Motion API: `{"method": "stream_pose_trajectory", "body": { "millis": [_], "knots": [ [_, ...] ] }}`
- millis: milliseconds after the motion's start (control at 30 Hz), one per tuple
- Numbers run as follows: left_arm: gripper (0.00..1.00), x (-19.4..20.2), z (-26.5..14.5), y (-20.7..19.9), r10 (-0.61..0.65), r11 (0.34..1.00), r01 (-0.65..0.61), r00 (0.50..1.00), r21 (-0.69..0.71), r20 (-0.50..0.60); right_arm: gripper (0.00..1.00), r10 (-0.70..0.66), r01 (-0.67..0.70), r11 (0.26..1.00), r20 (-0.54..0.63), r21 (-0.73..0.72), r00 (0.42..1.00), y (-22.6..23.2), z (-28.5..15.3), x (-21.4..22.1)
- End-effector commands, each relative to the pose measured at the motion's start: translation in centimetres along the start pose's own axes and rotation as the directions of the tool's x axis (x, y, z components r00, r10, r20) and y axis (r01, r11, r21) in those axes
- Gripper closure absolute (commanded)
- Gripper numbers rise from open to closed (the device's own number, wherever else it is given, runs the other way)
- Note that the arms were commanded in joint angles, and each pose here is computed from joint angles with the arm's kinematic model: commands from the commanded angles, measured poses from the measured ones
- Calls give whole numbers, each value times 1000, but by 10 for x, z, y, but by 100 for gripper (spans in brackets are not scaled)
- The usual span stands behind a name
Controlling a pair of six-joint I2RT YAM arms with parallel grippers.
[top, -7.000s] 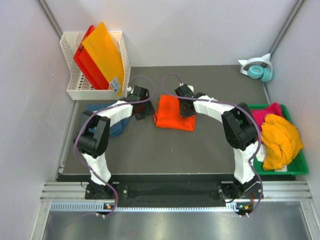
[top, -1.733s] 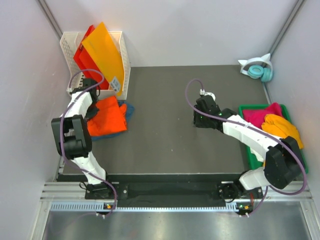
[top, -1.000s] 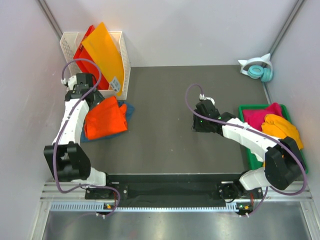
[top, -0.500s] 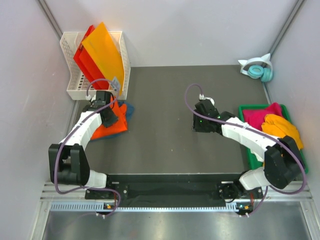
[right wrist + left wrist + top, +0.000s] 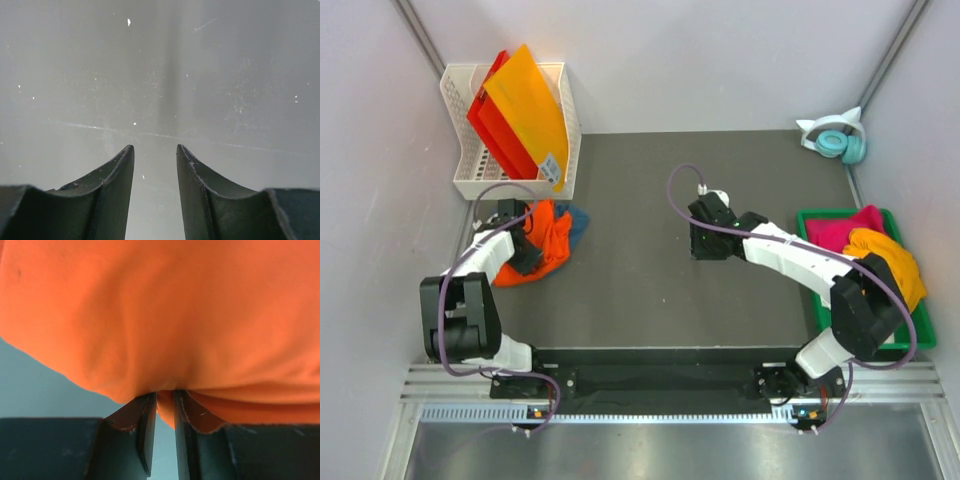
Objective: Fold and stack the t-shirts
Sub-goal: Neatly place the folded tshirt to the corner
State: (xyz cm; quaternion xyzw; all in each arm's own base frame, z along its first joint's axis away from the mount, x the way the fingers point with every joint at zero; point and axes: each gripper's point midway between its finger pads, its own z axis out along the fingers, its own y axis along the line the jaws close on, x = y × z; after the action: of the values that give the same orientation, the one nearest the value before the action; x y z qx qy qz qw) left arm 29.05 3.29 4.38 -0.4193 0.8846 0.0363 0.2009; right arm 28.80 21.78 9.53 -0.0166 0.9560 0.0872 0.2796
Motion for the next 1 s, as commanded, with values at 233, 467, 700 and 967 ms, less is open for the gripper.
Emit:
{"method": "stream_pose_trajectory", "body": {
  "millis": [233, 467, 700, 967],
  "knots": [
    [71, -13, -14, -4, -15, 993, 10, 999, 122, 40, 60, 9, -9, 1000, 30, -13, 1000, 29, -1, -13],
    [57, -29, -64, -58, -22, 919, -24, 994, 394, 112, 60, -3, 4, 1000, 28, -22, 1000, 45, 0, -13],
    [51, -27, -70, -94, -15, 845, -34, 996, 534, 87, 60, -28, 29, 999, 24, -15, 999, 48, -3, -9],
    [56, 28, -22, -112, 135, 860, -73, 987, 506, -87, 60, -22, 22, 1000, 26, -15, 999, 45, -6, -6]
  ]
}}
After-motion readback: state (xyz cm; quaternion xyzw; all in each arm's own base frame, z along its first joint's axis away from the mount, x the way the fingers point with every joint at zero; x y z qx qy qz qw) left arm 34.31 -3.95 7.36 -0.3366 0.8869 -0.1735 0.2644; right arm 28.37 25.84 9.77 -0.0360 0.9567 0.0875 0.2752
